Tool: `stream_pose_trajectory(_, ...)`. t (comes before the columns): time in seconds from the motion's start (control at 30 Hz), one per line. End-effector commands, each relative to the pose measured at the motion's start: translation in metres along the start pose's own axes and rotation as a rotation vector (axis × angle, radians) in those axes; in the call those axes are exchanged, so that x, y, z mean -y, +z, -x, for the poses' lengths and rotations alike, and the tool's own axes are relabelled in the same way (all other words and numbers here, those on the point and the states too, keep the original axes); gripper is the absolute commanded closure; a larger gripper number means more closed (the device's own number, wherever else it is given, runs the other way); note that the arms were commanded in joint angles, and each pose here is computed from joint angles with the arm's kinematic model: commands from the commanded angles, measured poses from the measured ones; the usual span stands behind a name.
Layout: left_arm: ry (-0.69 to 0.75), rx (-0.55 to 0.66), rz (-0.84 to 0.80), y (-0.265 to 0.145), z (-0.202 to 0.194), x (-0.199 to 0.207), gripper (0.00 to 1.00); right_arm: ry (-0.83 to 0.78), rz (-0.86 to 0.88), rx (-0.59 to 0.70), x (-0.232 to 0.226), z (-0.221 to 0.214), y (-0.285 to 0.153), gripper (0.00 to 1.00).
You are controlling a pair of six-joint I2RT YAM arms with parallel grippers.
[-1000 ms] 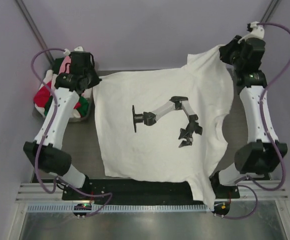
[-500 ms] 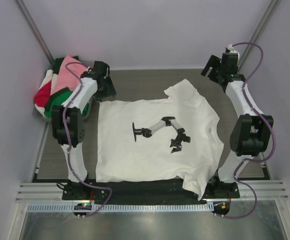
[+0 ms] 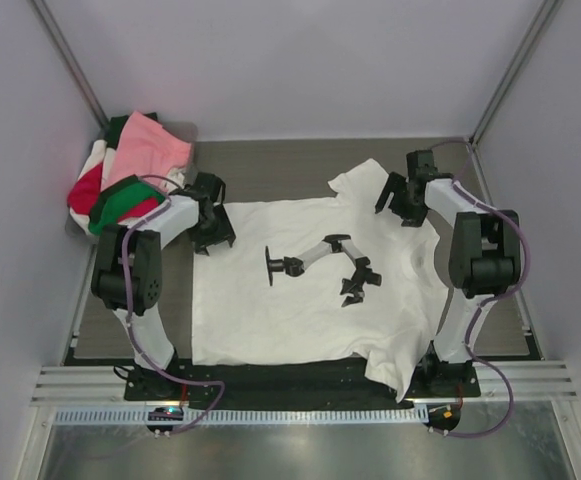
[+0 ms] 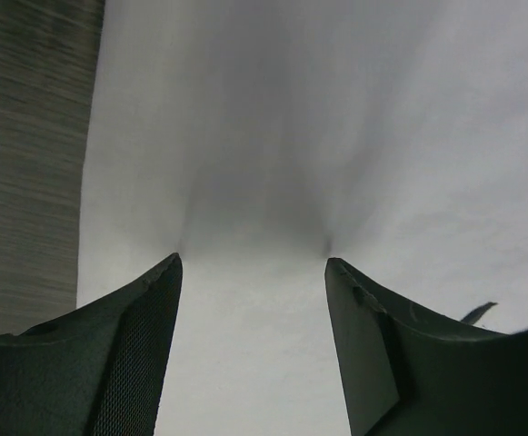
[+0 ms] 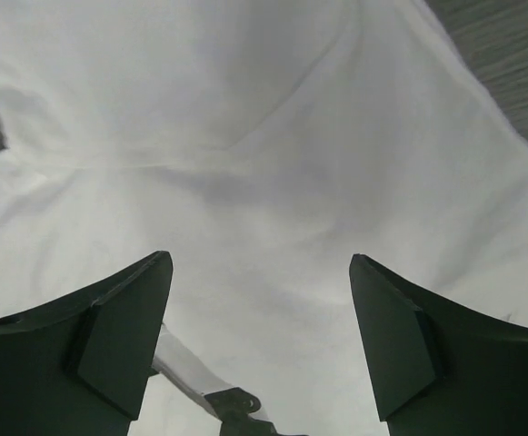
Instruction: Fold and stack the t-shirts
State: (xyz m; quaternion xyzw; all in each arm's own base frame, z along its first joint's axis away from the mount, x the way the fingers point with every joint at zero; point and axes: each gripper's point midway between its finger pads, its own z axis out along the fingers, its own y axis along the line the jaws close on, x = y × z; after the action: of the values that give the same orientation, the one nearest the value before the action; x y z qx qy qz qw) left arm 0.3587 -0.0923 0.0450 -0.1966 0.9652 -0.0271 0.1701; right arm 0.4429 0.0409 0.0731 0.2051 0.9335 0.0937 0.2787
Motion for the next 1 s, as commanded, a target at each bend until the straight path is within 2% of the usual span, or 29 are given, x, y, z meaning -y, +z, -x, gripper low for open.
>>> stream_pose_trajectory(0.0,-0.033,0.046,-0.017,0.014,0.018,0.011,0.35,0.002,-0.076,-0.094,0.009,-0.011,0.017,0.15)
stream_pose_trajectory(0.1,-0.032,0.015,0.034,0.034,0.021,0.009,0.35,-0.004,-0.114,-0.147,0.012,-0.013,0.039,0.15)
stream_pose_trajectory(0.17,-0.031,-0.001,0.068,0.049,0.028,0.010,0.36,-0.012,-0.164,-0.128,0.017,-0.001,0.050,0.15)
stream_pose_trajectory(0.2,-0.031,0.005,0.089,0.053,0.033,0.007,0.36,-0.011,-0.189,-0.167,0.024,-0.010,0.064,0.15)
stream_pose_trajectory(0.23,-0.025,-0.001,0.111,0.063,0.038,0.008,0.36,-0.007,-0.182,-0.145,0.018,0.003,0.068,0.15)
stream_pose_trajectory(0.3,-0.022,-0.007,0.137,0.072,0.046,0.008,0.36,-0.001,-0.206,-0.191,0.024,-0.004,0.088,0.15)
stream_pose_trajectory(0.33,-0.022,0.008,0.132,0.070,0.061,0.015,0.36,0.005,-0.208,-0.195,0.024,-0.002,0.094,0.15)
stream_pose_trajectory(0.37,-0.021,-0.020,0.157,0.085,0.060,0.011,0.36,0.014,-0.190,-0.175,0.016,0.011,0.098,0.15)
stream_pose_trajectory(0.4,-0.024,0.005,0.149,0.080,0.078,0.019,0.36,0.018,-0.194,-0.201,0.017,0.005,0.113,0.15)
stream_pose_trajectory(0.43,-0.035,0.005,0.152,0.083,0.086,0.018,0.36,0.021,-0.167,-0.154,0.006,0.029,0.116,0.16)
stream_pose_trajectory(0.47,-0.035,-0.019,0.168,0.098,0.084,0.016,0.36,0.027,-0.171,-0.161,0.005,0.032,0.119,0.15)
stream_pose_trajectory(0.5,-0.047,0.014,0.141,0.091,0.104,0.027,0.36,0.030,-0.159,-0.150,0.001,0.041,0.123,0.15)
stream_pose_trajectory(0.57,-0.064,0.022,0.131,0.097,0.120,0.030,0.36,0.047,-0.128,-0.105,-0.010,0.068,0.137,0.15)
stream_pose_trajectory(0.67,-0.092,0.046,0.090,0.102,0.154,0.045,0.35,0.068,0.020,-0.018,-0.044,0.105,0.148,0.14)
stream_pose_trajectory(0.73,-0.114,0.051,0.044,0.093,0.172,0.056,0.35,0.070,0.093,0.033,-0.060,0.124,0.141,0.13)
stream_pose_trajectory(0.8,-0.116,0.039,0.016,0.084,0.170,0.062,0.36,0.055,0.165,0.098,-0.079,0.146,0.120,0.12)
stream_pose_trajectory(0.83,-0.112,0.088,-0.024,0.050,0.179,0.072,0.36,0.048,0.174,0.092,-0.080,0.143,0.115,0.12)
stream_pose_trajectory(0.87,-0.109,0.108,-0.042,0.037,0.180,0.074,0.36,0.030,0.210,0.154,-0.091,0.163,0.087,0.12)
stream_pose_trajectory(0.9,-0.105,0.091,-0.039,0.046,0.165,0.070,0.34,0.018,0.225,0.175,-0.096,0.169,0.073,0.12)
stream_pose_trajectory(0.93,-0.113,0.179,-0.106,-0.009,0.179,0.078,0.34,-0.020,0.227,0.167,-0.097,0.162,0.068,0.11)
stream_pose_trajectory(0.97,-0.118,0.213,-0.131,-0.024,0.180,0.080,0.32,-0.052,0.252,0.227,-0.112,0.175,0.033,0.11)
